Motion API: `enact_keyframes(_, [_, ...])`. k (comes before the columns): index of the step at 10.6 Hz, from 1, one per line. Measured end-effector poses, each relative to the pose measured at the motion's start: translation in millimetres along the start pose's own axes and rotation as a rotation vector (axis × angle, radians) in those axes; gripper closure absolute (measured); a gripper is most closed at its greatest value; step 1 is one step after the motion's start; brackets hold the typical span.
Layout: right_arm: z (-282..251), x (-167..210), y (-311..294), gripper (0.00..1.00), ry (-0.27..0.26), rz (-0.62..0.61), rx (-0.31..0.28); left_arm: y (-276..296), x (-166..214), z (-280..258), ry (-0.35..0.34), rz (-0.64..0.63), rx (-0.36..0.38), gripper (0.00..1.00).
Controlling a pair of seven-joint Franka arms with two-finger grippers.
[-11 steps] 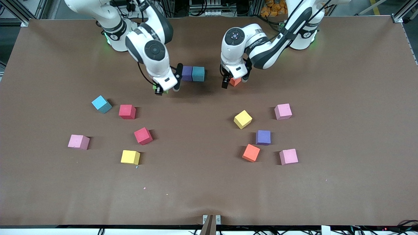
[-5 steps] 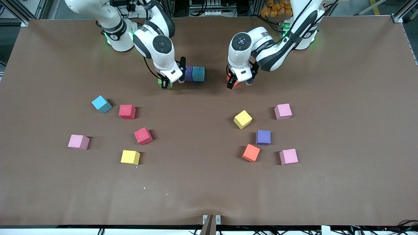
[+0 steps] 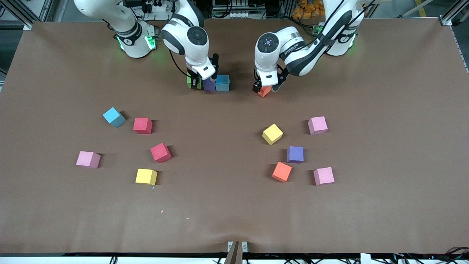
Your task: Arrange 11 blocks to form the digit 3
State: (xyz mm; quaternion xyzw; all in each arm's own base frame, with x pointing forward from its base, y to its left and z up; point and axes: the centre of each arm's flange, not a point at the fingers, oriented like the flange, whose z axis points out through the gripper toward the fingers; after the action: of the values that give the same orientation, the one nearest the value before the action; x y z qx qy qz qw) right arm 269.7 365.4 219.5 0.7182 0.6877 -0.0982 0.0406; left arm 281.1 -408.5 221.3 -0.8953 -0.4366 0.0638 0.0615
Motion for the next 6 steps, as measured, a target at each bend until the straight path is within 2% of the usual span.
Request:
enact_keyframes(3, [11.4,2.0,1.7,0.41,0.013,0.002,-0.003,-5.7,-3.9,7.9,0.018,0.06,0.009,0.0])
enact_keyframes(6, [17.4,3.2,1.9,0.41,0.014,0.001,-0.001,-3.8,-3.7,14.0,0.005,0.078,0.001,0.0])
